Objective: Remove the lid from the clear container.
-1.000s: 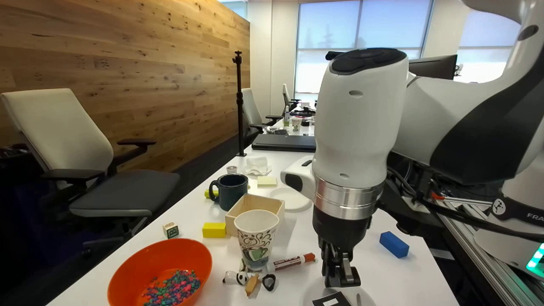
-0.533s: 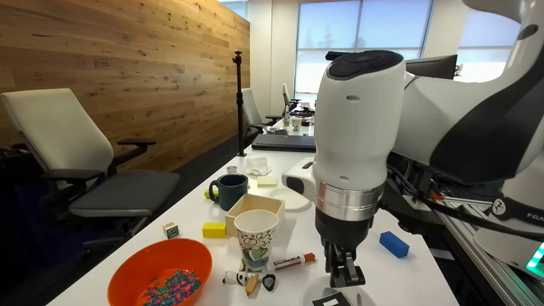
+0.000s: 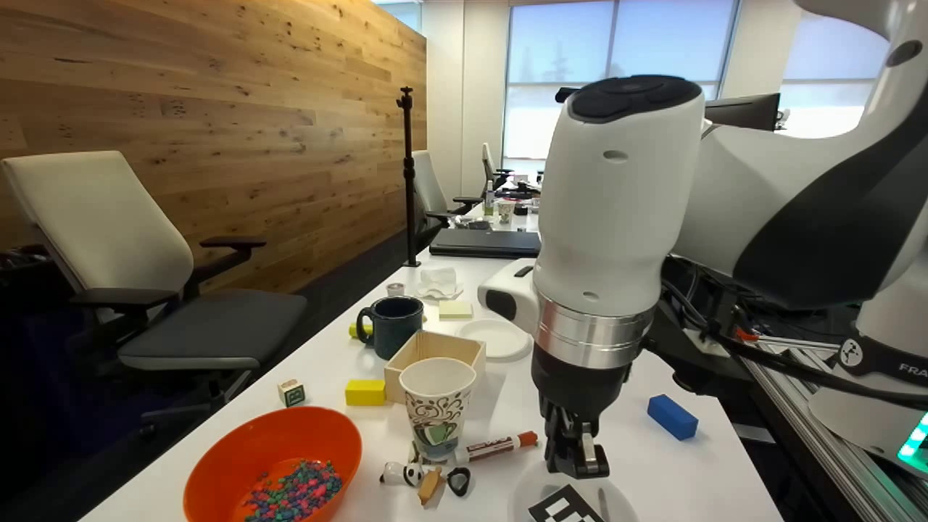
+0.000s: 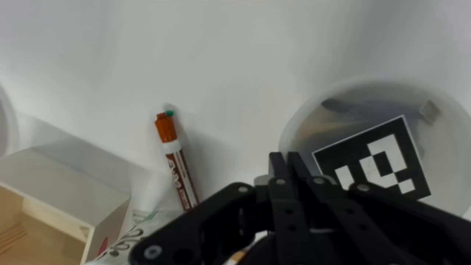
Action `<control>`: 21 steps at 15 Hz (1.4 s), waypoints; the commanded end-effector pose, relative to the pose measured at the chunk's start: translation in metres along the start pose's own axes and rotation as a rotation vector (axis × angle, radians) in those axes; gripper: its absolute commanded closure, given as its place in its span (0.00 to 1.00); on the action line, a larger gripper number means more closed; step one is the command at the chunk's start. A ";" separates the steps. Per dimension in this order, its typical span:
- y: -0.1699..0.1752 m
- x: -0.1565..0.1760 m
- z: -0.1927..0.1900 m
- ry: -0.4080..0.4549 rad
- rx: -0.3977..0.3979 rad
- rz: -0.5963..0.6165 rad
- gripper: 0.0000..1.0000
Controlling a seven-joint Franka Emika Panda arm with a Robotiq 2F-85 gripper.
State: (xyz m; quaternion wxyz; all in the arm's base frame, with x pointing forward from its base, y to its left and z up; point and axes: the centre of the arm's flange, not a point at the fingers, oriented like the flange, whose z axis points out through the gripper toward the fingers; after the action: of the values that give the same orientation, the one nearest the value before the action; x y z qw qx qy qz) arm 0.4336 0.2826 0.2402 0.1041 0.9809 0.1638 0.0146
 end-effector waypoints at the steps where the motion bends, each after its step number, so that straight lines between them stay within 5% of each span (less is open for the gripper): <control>1: 0.001 -0.004 0.005 0.163 -0.111 0.033 0.99; 3: 0.001 -0.002 0.007 0.249 -0.168 0.054 0.99; 5: 0.001 -0.003 0.006 0.247 -0.183 0.058 0.99; 21: 0.013 -0.012 -0.041 -0.015 0.032 0.014 0.99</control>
State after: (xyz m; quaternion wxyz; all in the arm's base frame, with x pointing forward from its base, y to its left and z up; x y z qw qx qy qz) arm 0.4235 0.2833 0.2616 0.0957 0.9824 0.1585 0.0254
